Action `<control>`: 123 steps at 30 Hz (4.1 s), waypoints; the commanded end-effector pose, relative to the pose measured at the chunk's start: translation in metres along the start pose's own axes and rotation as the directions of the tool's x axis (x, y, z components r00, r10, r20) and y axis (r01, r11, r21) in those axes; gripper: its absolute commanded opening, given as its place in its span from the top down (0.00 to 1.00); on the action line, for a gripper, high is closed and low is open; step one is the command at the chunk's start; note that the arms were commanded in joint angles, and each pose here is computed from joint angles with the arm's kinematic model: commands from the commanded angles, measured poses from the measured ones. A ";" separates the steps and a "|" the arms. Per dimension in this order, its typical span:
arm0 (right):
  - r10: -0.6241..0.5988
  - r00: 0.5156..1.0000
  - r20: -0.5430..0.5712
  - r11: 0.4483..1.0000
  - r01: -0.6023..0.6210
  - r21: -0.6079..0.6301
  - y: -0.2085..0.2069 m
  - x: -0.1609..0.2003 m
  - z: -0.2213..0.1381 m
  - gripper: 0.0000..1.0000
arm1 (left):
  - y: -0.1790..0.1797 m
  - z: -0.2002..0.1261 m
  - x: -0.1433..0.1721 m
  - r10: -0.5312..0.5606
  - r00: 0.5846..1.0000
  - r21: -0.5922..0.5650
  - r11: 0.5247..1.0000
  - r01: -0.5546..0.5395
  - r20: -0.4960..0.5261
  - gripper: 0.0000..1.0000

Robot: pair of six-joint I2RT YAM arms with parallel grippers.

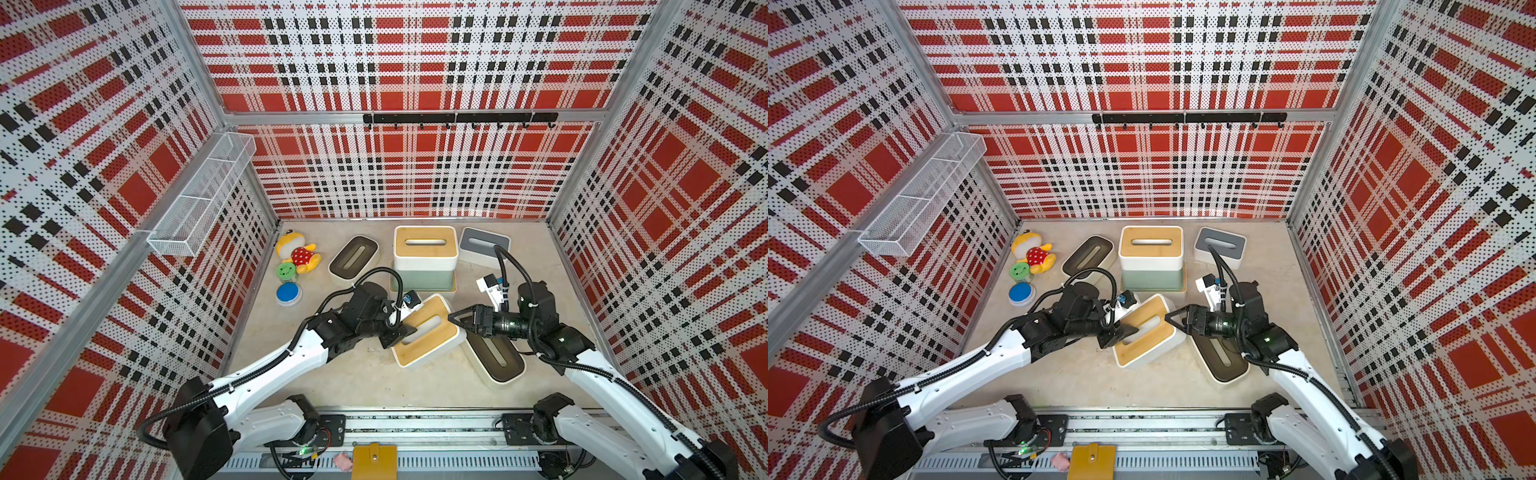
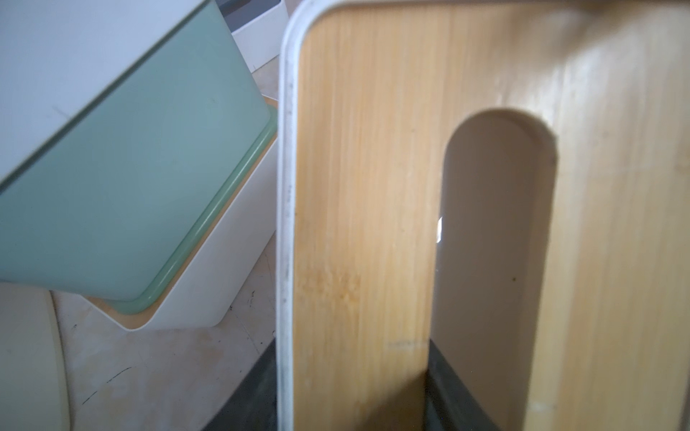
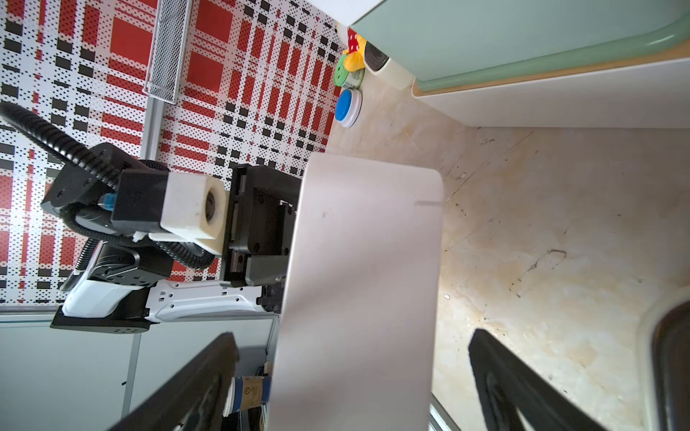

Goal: Stack the tissue boxes
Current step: Pick up the tissue box from the center of the board, then place the tissue box at the tissue box.

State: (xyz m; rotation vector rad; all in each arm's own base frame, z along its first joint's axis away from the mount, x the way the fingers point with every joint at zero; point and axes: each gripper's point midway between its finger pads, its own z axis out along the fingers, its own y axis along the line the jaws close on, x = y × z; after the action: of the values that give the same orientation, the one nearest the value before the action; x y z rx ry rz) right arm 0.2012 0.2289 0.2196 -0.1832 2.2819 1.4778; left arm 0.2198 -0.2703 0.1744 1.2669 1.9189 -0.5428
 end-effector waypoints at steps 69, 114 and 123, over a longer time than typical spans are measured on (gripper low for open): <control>-0.022 0.999 -0.035 1.000 0.022 0.002 0.011 -0.002 0.023 0.54 | 0.016 -0.049 -0.041 -0.016 0.973 -0.117 0.992 0.044 0.231 0.32; 0.039 0.875 0.482 0.976 0.070 -0.205 0.158 -0.229 -0.053 0.60 | 0.039 -0.174 -0.062 -0.001 0.749 -0.332 0.896 0.295 0.662 0.01; 0.130 0.880 0.456 0.975 -0.031 -0.218 0.119 -0.243 -0.045 0.60 | 0.040 -0.163 -0.061 -0.028 0.769 -0.316 0.902 0.294 0.638 0.01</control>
State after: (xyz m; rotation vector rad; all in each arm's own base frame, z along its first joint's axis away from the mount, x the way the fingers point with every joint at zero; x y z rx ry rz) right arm 0.3745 0.2084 0.4009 0.2960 1.8947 1.5177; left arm 0.2111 -0.1753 0.3199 0.5570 1.4676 -0.5146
